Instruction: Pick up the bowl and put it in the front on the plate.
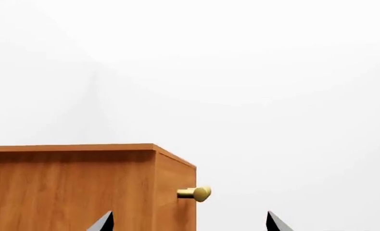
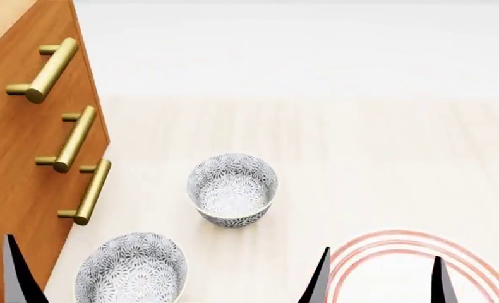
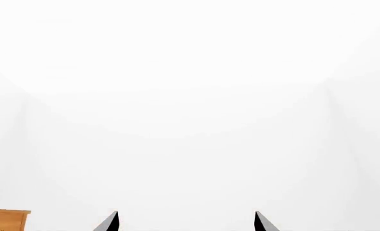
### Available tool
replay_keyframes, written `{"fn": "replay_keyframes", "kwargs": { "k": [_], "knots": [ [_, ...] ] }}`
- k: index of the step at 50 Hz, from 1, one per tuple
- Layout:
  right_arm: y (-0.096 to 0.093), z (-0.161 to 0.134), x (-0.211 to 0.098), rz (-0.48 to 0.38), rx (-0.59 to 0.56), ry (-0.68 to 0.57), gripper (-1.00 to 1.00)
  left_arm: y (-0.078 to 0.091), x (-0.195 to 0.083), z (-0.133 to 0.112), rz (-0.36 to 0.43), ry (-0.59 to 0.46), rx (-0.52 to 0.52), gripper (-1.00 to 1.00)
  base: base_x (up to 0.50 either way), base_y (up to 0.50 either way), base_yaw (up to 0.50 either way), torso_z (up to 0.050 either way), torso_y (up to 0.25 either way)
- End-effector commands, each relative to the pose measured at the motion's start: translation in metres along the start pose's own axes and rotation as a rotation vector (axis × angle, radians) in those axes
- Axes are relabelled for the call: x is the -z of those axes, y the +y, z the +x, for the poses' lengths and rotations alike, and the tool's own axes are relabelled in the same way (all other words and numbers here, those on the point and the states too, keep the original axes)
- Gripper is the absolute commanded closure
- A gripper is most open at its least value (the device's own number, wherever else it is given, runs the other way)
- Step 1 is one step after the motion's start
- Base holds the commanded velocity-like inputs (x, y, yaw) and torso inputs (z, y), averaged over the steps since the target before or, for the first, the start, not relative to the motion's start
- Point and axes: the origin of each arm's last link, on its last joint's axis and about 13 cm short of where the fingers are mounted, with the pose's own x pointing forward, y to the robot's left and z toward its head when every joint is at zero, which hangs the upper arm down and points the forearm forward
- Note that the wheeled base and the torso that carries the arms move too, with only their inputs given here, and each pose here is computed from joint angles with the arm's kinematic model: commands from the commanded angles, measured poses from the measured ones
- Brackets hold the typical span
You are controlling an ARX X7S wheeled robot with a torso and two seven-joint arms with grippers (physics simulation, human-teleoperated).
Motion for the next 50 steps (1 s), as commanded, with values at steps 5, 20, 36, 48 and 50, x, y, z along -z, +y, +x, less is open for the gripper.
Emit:
{"fn": "replay_keyframes", "kwargs": {
  "k": [5,20,36,48,50],
  "knots": [
    [-0.001,0.000,0.002,-0.011,-0.001,0.012,-1.00,-0.002,0.003,-0.001,0.018,0.028,0.010,-1.00,0.00,0.00,0.00,0.000,0.000],
    [-0.001,0.000,0.002,-0.012,-0.002,0.017,-1.00,-0.004,0.004,-0.003,0.073,0.035,0.031,-1.00,0.00,0.00,0.00,0.000,-0.181],
    [-0.001,0.002,0.003,-0.019,-0.005,0.039,-1.00,-0.004,0.001,-0.004,0.043,0.005,0.030,-1.00,0.00,0.00,0.00,0.000,-0.125],
    [0.002,0.029,-0.001,-0.053,-0.043,0.101,-1.00,-0.005,-0.002,-0.005,0.043,-0.008,0.031,-1.00,0.00,0.00,0.00,0.000,0.000],
    [0.002,0.040,-0.001,-0.082,-0.062,0.134,-1.00,-0.005,-0.002,-0.006,0.041,-0.007,0.029,-1.00,0.00,0.00,0.00,0.000,0.000]
  ]
}}
